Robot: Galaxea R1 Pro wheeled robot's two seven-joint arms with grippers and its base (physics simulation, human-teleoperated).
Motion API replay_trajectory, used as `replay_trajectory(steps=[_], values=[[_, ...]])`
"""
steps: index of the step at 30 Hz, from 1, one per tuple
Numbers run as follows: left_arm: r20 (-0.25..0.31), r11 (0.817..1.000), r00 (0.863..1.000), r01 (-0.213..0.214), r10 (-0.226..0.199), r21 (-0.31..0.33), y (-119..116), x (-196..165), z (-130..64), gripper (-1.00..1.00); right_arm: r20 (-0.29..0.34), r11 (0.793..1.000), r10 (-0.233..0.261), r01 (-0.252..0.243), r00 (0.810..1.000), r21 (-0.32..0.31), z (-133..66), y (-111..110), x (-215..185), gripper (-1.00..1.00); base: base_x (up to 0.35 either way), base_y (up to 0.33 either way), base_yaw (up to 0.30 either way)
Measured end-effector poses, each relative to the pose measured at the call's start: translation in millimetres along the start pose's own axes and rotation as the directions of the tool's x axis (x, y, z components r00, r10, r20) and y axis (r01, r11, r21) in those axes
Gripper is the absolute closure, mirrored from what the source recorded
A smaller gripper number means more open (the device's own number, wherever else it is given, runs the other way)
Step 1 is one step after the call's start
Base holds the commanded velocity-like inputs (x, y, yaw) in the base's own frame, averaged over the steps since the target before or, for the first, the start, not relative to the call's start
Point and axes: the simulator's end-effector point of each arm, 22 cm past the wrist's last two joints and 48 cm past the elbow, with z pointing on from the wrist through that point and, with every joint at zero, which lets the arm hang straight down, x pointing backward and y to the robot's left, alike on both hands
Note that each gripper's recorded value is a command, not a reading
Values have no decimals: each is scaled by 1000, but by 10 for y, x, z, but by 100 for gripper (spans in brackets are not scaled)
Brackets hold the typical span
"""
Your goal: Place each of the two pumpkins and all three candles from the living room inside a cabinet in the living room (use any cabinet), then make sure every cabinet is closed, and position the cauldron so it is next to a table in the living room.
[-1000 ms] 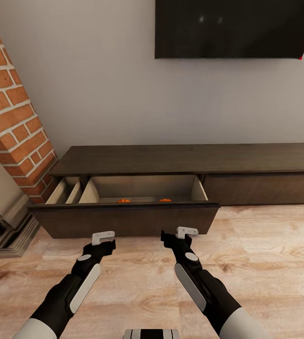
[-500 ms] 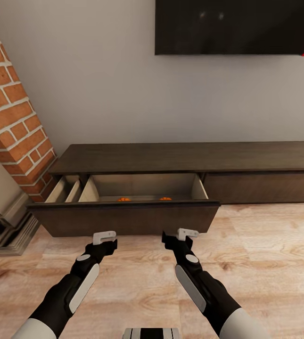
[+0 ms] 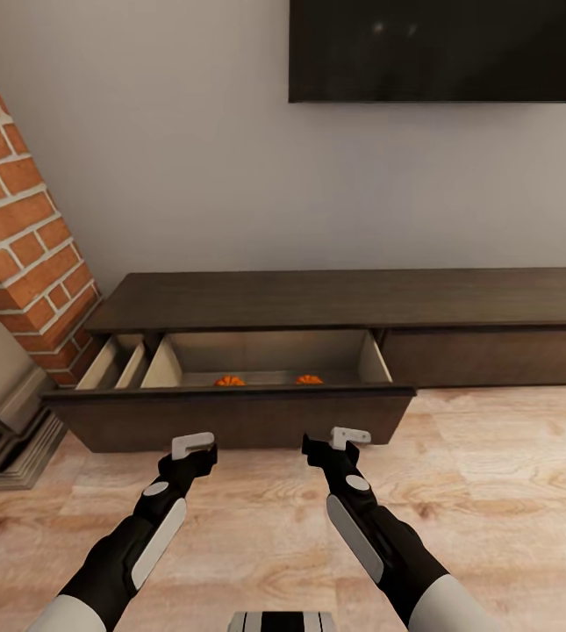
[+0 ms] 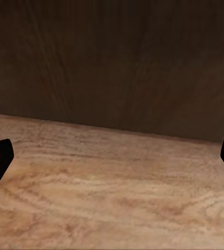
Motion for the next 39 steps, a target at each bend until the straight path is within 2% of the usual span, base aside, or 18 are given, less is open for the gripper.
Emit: replay_trajectory(steps=[8,13,19,28,31,36,39], values=[[10,1000,1000,7,-7,1,-9,-21,-1,-100,-5,1000,0,0,1000,3,5,-11,24,-100,162,0,0],[75,999,997,35,-35,1,-8,-160,-7,-100,-9,1000,2,-2,1000,5,10,-25,39,-100,20,0,0],[86,999,996,40,-40,1,-9,-183,-9,-100,-26,1000,-1,1,1000,15,26,-70,121,-100,3,0,0],[79,999,996,38,-38,2,-12,-169,-9,-100,-100,1000,-28,28,995,-1,74,-140,490,-100,63,0,0],[74,999,997,36,-36,5,-21,-155,-8,-100,-107,1000,-31,31,994,-2,77,-151,525,-100,154,0,0],[20,1000,1000,17,-17,-23,91,103,52,-100,-96,1000,-27,27,995,-2,80,-153,508,-100,224,0,0],[9,999,1000,12,-11,-30,113,159,64,-100,-85,1000,-23,23,996,-2,82,-152,486,-100,264,0,0]])
